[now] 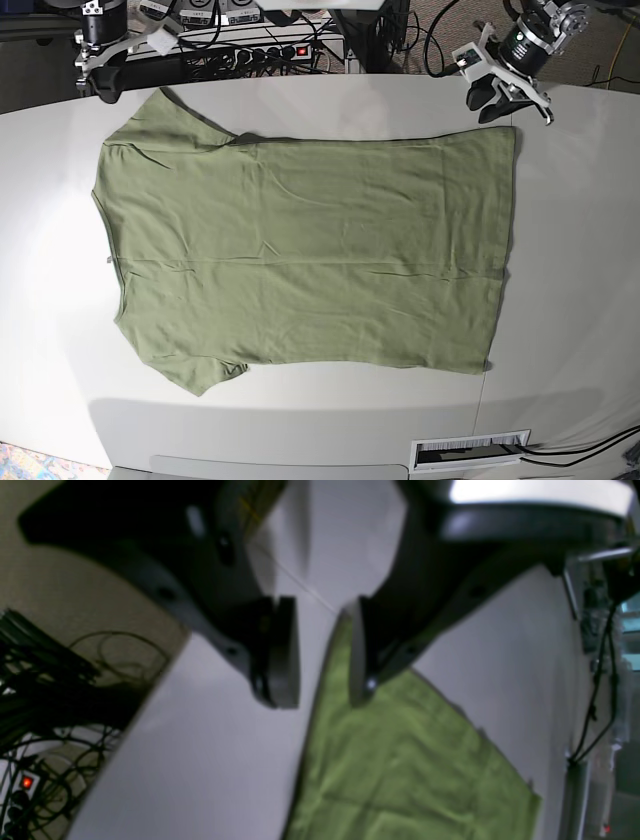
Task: Fold the T-shirt properly
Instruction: 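Lower right gripper to shoulder edge, left gripper to hem corner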
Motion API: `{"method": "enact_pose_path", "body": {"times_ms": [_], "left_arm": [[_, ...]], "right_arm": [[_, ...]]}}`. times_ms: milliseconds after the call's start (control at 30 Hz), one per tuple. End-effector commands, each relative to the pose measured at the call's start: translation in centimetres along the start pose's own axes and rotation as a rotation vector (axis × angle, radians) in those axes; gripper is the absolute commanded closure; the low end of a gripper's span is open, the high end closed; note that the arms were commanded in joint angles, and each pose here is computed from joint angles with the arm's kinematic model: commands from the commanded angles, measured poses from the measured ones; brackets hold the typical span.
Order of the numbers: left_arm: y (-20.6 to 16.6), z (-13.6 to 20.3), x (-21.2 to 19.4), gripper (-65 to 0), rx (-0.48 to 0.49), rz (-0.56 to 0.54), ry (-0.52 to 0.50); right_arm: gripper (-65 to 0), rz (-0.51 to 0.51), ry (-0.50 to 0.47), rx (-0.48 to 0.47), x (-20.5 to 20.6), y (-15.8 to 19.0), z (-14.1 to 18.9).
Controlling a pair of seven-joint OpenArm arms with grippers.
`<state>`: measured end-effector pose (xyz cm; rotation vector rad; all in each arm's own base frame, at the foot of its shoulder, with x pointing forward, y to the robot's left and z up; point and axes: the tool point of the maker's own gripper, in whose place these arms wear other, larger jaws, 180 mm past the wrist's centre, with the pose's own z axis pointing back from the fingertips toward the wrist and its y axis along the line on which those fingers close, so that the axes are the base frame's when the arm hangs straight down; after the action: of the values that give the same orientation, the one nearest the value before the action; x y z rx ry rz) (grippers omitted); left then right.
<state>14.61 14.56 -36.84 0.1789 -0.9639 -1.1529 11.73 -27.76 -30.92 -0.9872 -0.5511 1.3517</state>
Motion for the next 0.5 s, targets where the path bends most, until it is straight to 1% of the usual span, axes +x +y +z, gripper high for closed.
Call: {"method": "enact_pose_path", "body": {"times_ms": [0, 33, 100, 167, 267, 300, 333, 367, 433, 467], "left_arm": [[0.6, 0.2, 1.0, -19.0, 0.019, 0.011, -0.047], [0.7, 0.2, 1.1, -19.0, 0.020, 0.040, -0.053], [0.9, 0.1, 1.3, -19.0, 0.024, 0.080, -0.065], [1.5, -0.2, 1.5, -18.6, 0.037, 0.071, -0.072], [2.5, -0.8, 0.8, -18.5, 0.061, 0.021, -0.037], [2.7, -1.1, 0.5, -18.5, 0.066, 0.008, -0.028], [2.5, -1.3, 0.1, -18.5, 0.052, -0.003, -0.019], [1.9, -1.5, -0.3, -18.5, 0.015, -0.020, -0.008], [0.2, -1.8, -1.3, -18.5, -0.077, -0.050, 0.016], [-0.2, -1.9, -1.8, -18.5, -0.102, -0.060, 0.025]], "right_arm": [[0.0, -0.019, 0.000, -0.071, 0.0, -1.6, 0.0], [0.0, -0.038, 0.010, -0.094, -0.2, -2.1, 0.0], [0.0, -0.046, 0.007, -0.099, -0.2, -2.2, 0.0], [0.0, -0.049, -0.016, -0.068, 0.3, -1.6, 0.0], [0.0, -0.053, -0.032, -0.001, 0.6, -0.4, -0.1], [-3.0, -0.062, -0.031, 0.015, 0.6, -0.1, -0.1], [-8.7, -0.074, -0.028, 0.026, 0.5, 0.1, 0.0], [-12.3, -0.083, -0.028, 0.033, 0.5, 0.2, 0.0], [-13.8, -0.090, -0.033, 0.039, 0.6, 0.3, 0.0], [-13.8, -0.089, -0.040, 0.038, 0.7, 0.2, 0.0]]}}
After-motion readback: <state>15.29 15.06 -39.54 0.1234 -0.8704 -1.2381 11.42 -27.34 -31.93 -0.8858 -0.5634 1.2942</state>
